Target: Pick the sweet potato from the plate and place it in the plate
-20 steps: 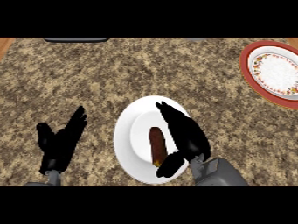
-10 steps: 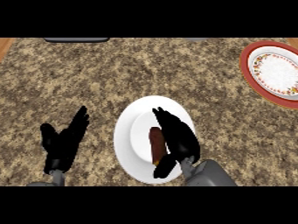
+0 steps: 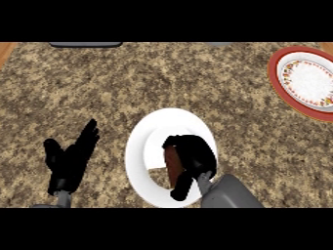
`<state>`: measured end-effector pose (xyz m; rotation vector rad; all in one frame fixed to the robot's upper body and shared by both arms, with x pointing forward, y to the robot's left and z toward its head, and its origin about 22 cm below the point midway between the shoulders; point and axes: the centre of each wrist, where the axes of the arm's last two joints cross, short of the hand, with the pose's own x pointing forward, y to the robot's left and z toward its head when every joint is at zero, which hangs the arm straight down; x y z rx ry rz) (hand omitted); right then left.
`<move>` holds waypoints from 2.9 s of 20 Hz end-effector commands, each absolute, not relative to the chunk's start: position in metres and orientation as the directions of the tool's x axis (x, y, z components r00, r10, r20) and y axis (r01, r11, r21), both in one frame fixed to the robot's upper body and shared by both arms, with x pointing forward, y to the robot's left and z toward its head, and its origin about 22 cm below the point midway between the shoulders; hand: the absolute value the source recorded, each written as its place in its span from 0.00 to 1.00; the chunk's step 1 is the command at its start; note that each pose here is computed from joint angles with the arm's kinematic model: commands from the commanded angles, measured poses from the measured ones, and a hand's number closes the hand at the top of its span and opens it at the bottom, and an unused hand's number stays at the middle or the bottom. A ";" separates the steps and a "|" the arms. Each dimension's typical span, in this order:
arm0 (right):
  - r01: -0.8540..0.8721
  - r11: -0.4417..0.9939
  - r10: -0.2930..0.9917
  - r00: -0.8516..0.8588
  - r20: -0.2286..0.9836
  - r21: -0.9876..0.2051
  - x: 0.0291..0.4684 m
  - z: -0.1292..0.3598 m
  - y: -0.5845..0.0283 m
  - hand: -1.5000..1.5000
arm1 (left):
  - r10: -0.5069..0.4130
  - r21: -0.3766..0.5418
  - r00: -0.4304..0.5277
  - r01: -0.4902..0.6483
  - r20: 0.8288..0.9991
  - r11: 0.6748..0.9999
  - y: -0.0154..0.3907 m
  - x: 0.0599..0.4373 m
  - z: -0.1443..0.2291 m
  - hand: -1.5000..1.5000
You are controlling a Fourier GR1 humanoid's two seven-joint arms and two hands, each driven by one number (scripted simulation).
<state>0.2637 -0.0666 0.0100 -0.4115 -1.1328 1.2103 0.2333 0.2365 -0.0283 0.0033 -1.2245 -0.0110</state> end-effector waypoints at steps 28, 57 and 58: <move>0.722 0.000 0.393 0.636 0.664 -0.692 0.429 0.170 -0.234 1.00 | -0.053 0.021 0.320 0.101 0.946 0.995 0.229 0.243 -0.021 0.50; 0.733 -0.456 0.204 0.639 0.742 -0.505 0.392 0.090 -0.400 1.00 | -0.026 0.009 0.340 0.050 0.940 0.999 0.226 0.246 -0.029 0.50; 0.723 -0.474 0.204 0.646 0.736 -0.503 0.390 0.092 -0.408 1.00 | -0.026 0.005 0.344 0.061 0.939 0.998 0.233 0.236 -0.028 0.50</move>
